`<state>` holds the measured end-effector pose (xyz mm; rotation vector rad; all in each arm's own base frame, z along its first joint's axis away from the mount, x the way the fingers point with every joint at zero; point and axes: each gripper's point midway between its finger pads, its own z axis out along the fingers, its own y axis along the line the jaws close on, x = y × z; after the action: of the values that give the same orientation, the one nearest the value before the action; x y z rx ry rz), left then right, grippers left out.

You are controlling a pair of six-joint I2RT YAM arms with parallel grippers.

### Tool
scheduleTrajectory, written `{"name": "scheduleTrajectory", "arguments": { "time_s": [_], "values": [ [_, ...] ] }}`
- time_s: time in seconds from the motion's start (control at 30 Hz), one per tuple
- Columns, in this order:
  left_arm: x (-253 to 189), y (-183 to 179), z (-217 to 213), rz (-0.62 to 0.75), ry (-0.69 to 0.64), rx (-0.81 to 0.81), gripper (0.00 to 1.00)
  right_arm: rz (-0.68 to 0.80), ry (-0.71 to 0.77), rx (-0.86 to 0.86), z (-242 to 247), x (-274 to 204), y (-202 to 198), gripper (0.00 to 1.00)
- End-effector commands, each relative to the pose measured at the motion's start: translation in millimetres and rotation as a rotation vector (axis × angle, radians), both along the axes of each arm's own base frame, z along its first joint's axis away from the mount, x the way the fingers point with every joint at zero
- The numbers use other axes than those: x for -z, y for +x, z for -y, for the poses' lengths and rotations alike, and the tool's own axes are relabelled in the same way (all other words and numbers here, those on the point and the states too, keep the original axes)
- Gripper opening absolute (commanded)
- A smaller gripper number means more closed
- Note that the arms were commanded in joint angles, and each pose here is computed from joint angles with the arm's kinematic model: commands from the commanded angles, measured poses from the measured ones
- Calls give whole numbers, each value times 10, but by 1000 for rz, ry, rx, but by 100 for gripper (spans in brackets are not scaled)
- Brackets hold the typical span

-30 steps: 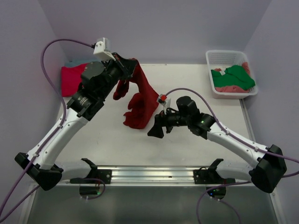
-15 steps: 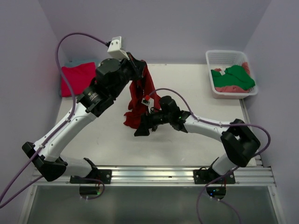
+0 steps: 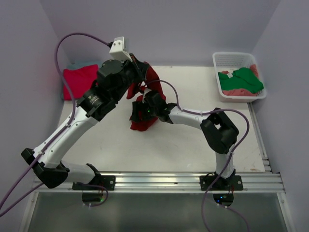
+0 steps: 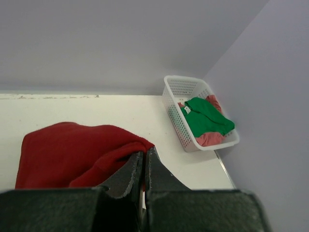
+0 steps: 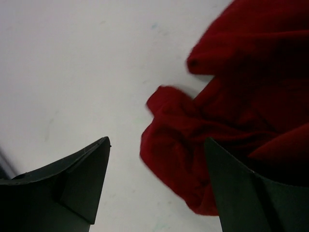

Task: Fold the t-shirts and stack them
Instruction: Flatten out the tshirt

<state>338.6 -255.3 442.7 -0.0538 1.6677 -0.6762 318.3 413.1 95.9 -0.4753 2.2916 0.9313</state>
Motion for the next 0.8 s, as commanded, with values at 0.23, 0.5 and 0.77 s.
{"name": "scheduleTrajectory", "arguments": {
  "time_s": [0.23, 0.5, 0.77],
  "values": [
    [-785, -268, -312, 160, -95, -24, 0, 87, -557, 531, 996, 555, 695, 86],
    [-846, -404, -555, 179, -115, -77, 0, 138, -608, 574, 1308, 335, 654, 79],
    [-728, -438, -712, 154, -107, -136, 0, 43, -609, 572, 1618, 551, 512, 0]
  ]
}}
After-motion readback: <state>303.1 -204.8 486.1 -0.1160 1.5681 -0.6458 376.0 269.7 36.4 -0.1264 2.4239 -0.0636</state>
